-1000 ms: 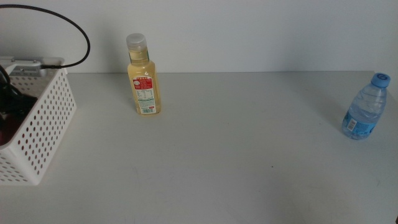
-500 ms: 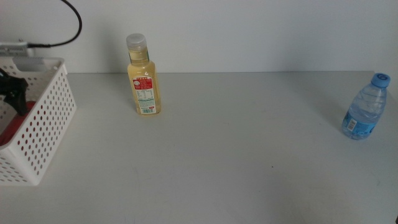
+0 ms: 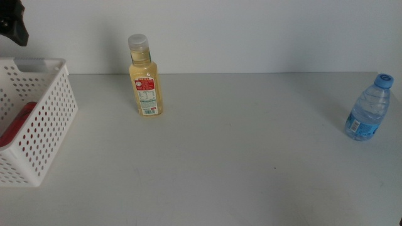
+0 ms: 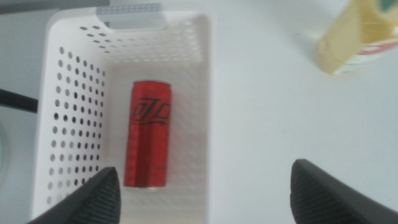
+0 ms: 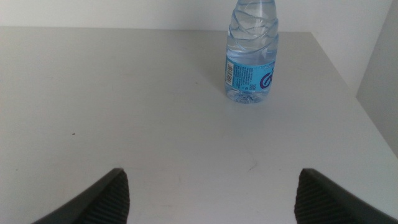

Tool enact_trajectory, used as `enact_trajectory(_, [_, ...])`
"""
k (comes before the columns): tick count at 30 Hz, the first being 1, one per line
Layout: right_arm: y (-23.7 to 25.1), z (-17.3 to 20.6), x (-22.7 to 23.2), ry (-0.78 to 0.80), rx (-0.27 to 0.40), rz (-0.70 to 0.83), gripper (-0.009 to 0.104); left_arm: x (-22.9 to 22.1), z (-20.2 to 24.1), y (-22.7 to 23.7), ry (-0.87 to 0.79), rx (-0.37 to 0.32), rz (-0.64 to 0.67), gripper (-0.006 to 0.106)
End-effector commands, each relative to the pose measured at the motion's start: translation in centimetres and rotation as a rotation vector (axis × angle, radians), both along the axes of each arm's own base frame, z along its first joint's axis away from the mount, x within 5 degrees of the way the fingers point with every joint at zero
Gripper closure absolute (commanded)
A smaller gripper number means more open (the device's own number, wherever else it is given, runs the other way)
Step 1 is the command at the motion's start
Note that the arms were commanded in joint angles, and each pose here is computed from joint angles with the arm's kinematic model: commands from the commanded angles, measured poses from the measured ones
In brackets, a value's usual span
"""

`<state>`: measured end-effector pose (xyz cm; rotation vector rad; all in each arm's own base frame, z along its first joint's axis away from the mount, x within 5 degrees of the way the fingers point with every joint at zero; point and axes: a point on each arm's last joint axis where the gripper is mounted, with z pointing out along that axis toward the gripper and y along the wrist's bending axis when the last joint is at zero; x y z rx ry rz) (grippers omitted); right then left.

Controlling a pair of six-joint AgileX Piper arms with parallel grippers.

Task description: Use arms to grab the bottles and put them into the dustbin to the left of the table.

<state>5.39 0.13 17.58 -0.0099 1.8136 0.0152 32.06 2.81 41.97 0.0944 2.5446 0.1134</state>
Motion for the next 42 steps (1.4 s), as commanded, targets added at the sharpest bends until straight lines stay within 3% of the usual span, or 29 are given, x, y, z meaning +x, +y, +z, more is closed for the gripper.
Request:
enact_trajectory(1, [-0.1, 1.1, 0.0, -0.101, -0.013, -0.009, 0.026, -3.4, 3.0, -1.7, -0.116, 0.002, -0.009, 0.007])
enact_trajectory(4, [-0.1, 1.1, 0.0, -0.101, -0.013, -0.009, 0.026, -5.7, 3.1, -3.4, -0.189, -0.004, -0.042, 0.007])
enact_trajectory(15, [-0.1, 1.1, 0.0, -0.101, -0.013, -0.009, 0.026, -12.7, 0.1, -6.4, -0.448, -0.137, -0.144, 0.007])
enact_trajectory(24, [-0.1, 1.1, 0.0, -0.101, -0.013, -0.009, 0.026, -14.4, -3.9, -7.1, -0.493, -0.167, -0.2, 0.007])
enact_trajectory(31, [-0.1, 1.1, 0.0, -0.101, -0.013, -0.009, 0.026, -15.4, -9.9, -7.5, -0.71, -0.273, -0.218, 0.007])
enact_trajectory(36, [-0.1, 1.1, 0.0, -0.101, -0.013, -0.009, 0.026, -15.9, -14.6, -7.8, -0.666, -0.385, -0.153, 0.007])
enact_trajectory(42, [-0.1, 1.1, 0.0, -0.101, -0.013, -0.009, 0.026, -14.7, -17.6, -9.7, -0.609, -0.402, -0.202, 0.007])
